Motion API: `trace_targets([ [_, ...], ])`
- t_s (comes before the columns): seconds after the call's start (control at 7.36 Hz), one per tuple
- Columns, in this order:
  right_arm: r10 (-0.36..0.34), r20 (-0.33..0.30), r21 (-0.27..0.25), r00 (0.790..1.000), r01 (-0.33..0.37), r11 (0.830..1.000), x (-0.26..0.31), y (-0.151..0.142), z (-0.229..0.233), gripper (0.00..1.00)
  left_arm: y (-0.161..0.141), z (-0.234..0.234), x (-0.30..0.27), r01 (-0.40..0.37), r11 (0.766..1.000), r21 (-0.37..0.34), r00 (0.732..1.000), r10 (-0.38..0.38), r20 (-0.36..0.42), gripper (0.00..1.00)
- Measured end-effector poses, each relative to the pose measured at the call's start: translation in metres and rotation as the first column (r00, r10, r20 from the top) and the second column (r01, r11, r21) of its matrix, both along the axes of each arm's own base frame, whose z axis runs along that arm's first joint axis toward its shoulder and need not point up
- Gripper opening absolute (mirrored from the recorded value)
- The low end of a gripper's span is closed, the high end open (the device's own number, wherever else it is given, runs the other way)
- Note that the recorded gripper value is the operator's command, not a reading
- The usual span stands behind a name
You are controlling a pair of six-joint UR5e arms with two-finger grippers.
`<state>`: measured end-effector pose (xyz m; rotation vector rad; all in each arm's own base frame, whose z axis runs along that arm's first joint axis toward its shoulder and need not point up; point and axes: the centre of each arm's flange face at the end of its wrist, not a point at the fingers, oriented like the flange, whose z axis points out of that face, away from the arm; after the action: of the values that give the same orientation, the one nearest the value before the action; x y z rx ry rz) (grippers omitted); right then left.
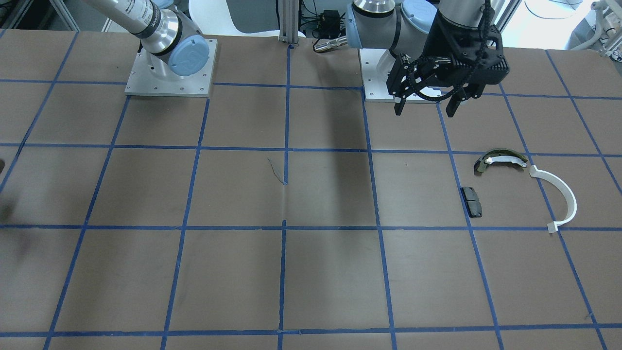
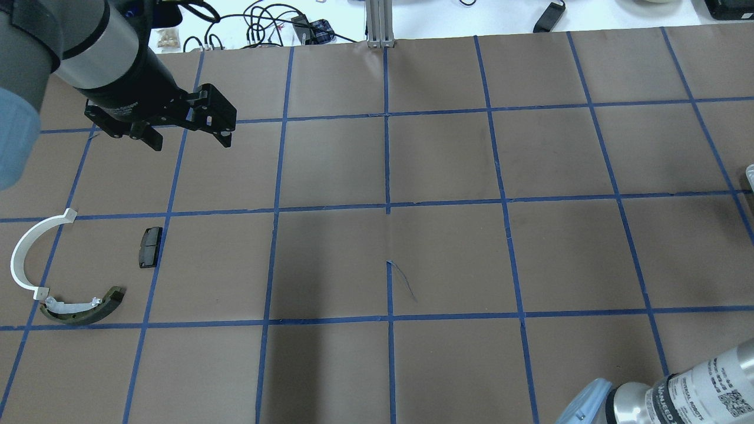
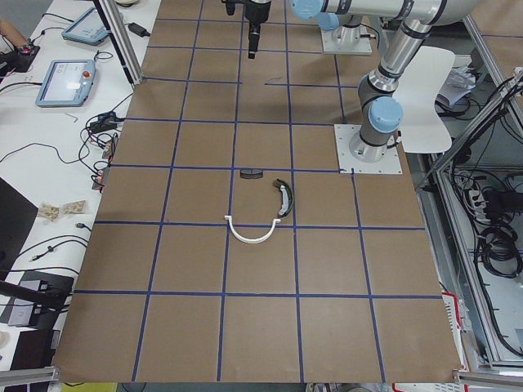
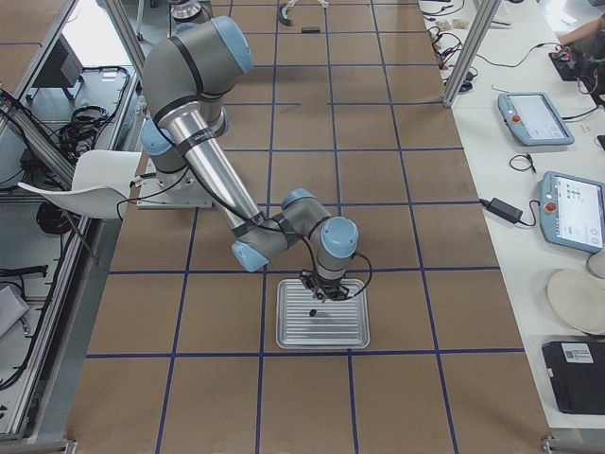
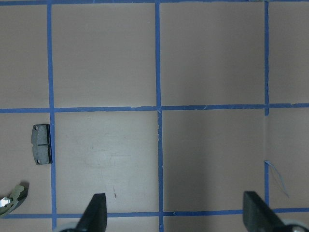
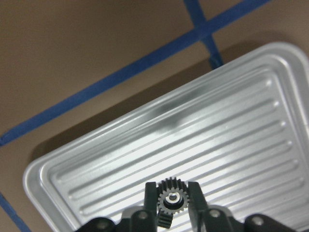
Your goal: Place bearing gear from tray to pile
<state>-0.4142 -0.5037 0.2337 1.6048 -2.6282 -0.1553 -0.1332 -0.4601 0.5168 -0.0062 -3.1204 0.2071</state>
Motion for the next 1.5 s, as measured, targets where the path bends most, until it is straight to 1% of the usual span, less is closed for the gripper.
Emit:
trace_targets([
  [0.27,-0.067,0.007,-0.047,0.998,0.067,0.997,0.062,-0.033,0.037,0.0,0.0,0.0,0.0,-0.001,1.0,0.0,1.0,0.001,0.0,1.0],
  [0.41,-0.147,0.022,-0.058,0.989,0.148,0.987,0.104,-0.047,0.057,0.0,0.0,0.0,0.0,-0.001,1.0,0.0,1.0,0.001,0.0,1.0],
  [0.54,-0.263,0.046,-0.061,0.964,0.266,0.962,0.155,-0.06,0.073,0.0,0.0,0.0,0.0,-0.001,1.0,0.001,1.0,0.001,0.0,1.0],
  [0.68,-0.384,0.068,-0.057,0.921,0.387,0.92,0.209,-0.072,0.086,0.0,0.0,0.0,0.0,0.0,1.0,0.0,1.0,0.0,0.0,1.0],
  [0.82,-0.487,0.088,-0.054,0.869,0.492,0.869,0.27,-0.084,0.095,0.0,0.0,0.0,0.0,0.0,1.0,0.0,1.0,0.0,0.0,1.0],
  [0.95,-0.572,0.103,-0.049,0.814,0.578,0.814,0.335,-0.094,0.099,0.0,0.0,0.0,0.0,0.0,1.0,0.0,1.0,0.0,0.0,1.0],
  [1.09,-0.642,0.118,-0.039,0.758,0.65,0.759,0.402,-0.099,0.099,0.0,0.0,0.0,0.0,-0.001,1.0,0.001,1.0,0.001,0.0,1.0],
  [1.36,-0.754,0.146,0.008,0.64,0.762,0.648,0.527,-0.092,0.093,0.0,0.0,0.0,0.0,0.0,1.0,0.001,1.0,0.0,0.0,1.0],
  [1.5,-0.789,0.147,0.027,0.597,0.795,0.606,0.584,-0.083,0.085,0.0,0.0,-0.001,0.0,0.0,1.0,0.001,1.0,0.0,0.0,1.0],
])
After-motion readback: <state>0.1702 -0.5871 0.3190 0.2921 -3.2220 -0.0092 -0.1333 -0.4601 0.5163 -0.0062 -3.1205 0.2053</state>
